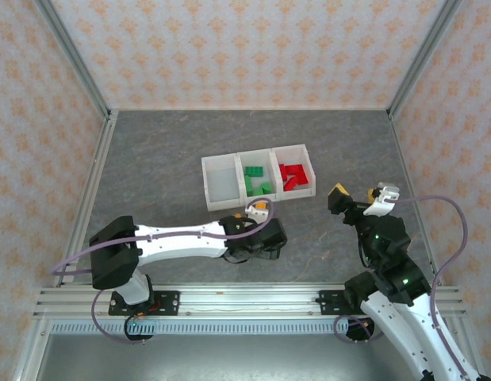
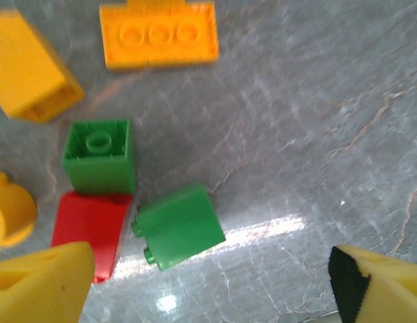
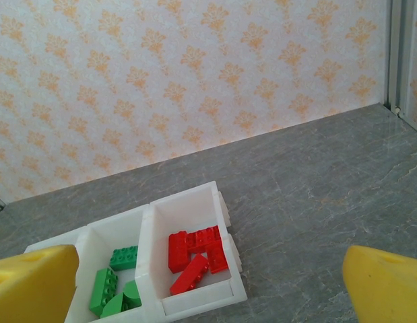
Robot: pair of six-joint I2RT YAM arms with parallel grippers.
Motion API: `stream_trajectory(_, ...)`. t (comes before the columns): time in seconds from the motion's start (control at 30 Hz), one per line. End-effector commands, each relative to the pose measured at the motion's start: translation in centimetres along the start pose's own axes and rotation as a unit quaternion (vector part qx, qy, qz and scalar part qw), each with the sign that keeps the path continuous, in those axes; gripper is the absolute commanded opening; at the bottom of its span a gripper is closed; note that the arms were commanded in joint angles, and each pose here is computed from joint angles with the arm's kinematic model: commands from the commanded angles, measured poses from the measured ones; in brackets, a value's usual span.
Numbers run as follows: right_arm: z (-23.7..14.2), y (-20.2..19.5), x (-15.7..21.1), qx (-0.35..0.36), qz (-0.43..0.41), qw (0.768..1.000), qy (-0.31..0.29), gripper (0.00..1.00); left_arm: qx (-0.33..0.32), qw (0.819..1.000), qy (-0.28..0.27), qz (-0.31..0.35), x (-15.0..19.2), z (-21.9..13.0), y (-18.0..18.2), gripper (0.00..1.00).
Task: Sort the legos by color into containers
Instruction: Move the lego to the bottom-center of the table.
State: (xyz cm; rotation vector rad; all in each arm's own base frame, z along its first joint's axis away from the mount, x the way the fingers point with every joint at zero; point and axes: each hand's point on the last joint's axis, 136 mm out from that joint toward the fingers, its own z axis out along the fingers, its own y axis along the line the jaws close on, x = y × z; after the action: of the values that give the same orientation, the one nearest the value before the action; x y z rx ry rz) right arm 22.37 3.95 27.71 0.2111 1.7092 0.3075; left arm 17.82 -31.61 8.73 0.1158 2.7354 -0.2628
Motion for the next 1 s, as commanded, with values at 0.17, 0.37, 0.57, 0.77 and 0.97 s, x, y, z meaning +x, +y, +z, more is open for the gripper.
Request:
stream_trajectory(0.17,0.2,0.4,0.0,-0.011,0.005,1.0,0.001,1.0,0.04,0.997,0.039,-0.051,3.2,0.6,-0.8,0.85)
stream_trajectory(0.37,0.1,0.4,0.0,-0.011,0.004,1.0,0.0,1.0,0.036,0.997,0.063,-0.025,4.3,2.2,-1.1,0.89)
stream_trajectory(0.57,0.1,0.5,-0.1,-0.012,0.005,1.0,-0.001,1.0,0.016,0.996,0.074,-0.037,4.5,4.3,-0.3,0.91)
stream_trajectory(0.77,0.0,0.5,-0.1,-0.012,0.005,1.0,-0.001,1.0,-0.007,0.996,0.069,-0.063,4.0,5.1,1.8,0.92)
stream_trajectory(0.97,0.0,0.5,-0.1,-0.014,0.005,1.0,-0.001,1.0,0.016,0.995,0.042,-0.09,2.2,5.6,1.8,0.89)
